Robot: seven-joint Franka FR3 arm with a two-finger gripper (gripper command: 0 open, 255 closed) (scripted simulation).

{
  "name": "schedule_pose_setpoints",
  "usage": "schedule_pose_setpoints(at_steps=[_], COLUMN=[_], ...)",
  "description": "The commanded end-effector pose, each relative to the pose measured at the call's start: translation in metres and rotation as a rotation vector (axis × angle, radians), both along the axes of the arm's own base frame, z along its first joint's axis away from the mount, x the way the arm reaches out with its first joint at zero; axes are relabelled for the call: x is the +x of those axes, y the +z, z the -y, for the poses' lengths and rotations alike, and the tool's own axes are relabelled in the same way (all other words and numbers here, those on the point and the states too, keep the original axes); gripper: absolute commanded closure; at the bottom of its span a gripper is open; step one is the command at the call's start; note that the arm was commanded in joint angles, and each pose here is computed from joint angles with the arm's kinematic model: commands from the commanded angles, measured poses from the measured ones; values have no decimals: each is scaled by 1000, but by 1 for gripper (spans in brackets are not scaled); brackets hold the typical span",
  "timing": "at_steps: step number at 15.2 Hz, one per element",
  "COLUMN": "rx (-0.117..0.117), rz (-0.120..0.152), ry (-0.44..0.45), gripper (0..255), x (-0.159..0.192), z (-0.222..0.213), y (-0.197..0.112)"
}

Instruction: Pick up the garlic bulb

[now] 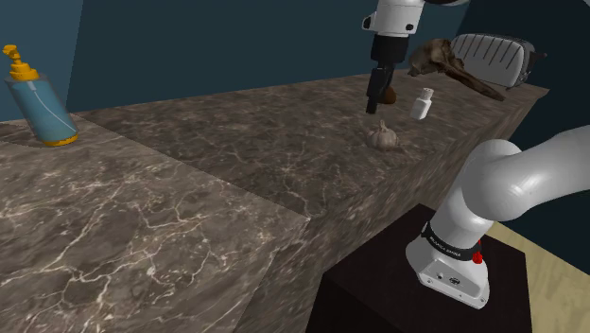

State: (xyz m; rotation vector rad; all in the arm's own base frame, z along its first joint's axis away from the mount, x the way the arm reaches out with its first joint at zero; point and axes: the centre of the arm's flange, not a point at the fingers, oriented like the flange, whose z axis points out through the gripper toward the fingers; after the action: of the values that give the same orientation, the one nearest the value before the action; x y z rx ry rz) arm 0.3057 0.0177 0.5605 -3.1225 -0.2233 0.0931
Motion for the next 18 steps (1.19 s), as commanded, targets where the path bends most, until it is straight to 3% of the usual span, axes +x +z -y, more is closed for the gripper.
schedule_pose_setpoints(at_steps=[1,5,6,15,16,18], rx=[0,-181,-211,-211,-211,-211], rz=[0,113,133,133,133,133], ry=[0,35,41,41,41,41], gripper=[0,0,0,0,255,255], x=[0,-41,-48,-48,-48,-48], z=[0,-74,-86,-86,-86,-85], y=[0,-13,-17,-57,-56,-56])
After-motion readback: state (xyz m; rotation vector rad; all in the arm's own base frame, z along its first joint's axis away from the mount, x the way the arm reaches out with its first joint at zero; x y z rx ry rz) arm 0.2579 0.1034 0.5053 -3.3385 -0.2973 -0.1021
